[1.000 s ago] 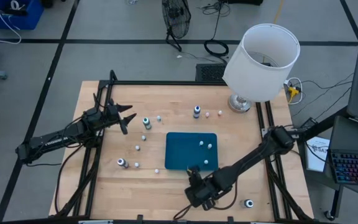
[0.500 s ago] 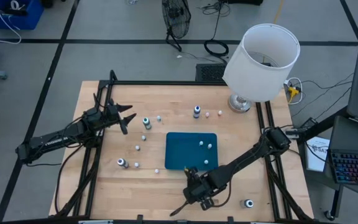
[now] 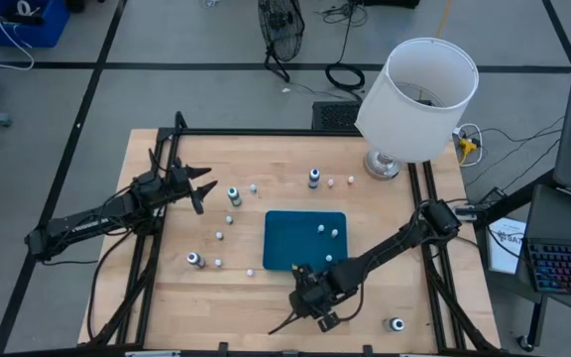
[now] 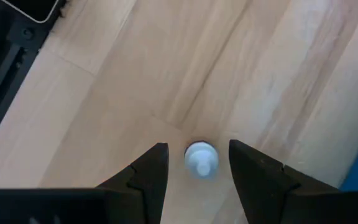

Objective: Pick & Place food coloring
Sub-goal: Put the small red food coloring bottle into the blue bin

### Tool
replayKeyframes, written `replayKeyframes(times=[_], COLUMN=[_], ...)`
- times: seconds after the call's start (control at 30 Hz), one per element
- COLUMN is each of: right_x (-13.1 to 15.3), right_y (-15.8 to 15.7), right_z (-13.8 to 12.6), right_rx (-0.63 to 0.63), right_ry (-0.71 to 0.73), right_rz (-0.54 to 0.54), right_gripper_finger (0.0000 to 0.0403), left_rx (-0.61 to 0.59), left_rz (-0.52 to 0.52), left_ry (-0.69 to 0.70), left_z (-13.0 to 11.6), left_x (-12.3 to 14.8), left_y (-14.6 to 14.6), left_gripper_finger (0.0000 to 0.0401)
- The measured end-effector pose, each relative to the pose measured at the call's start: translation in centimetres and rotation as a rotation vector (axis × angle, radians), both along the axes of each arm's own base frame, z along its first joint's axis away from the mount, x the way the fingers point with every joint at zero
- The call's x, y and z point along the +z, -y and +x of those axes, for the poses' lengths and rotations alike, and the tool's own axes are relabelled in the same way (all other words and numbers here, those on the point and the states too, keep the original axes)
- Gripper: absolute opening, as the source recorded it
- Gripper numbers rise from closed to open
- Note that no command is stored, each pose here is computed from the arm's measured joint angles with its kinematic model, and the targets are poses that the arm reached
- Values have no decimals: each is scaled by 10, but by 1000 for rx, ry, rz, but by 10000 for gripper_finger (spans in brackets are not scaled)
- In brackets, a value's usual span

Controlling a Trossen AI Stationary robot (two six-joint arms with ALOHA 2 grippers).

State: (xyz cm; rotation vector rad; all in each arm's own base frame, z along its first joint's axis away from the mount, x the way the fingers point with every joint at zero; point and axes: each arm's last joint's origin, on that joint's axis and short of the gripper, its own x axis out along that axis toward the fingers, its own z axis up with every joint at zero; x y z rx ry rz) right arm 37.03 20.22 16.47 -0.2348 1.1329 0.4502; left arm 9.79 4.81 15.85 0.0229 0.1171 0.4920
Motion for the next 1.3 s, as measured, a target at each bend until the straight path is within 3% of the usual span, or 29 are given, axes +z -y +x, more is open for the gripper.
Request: replayKeyframes(times=[0.23,0.6,0.97,1.1,1.3], right_x=[0,0,3,24,88], right_y=[0,0,0,3,19], right_z=[0,-1,-1,-5,-26], right_rx=[1,13,23,23,-36], right_ry=[0,-23,-16,41,195], right_rz=[-2,15,37,29,-35], right_gripper_finger=[134,65,44,42,42], left_rx=[0,0,0,1,0], left_rz=[0,0,0,0,0], left_ry=[0,0,0,0,-1], left_z=[0,0,0,0,0], left_x=[0,0,0,0,0], left_y=[0,0,0,0,0], left_gripper_finger=[225,225,225,225,225])
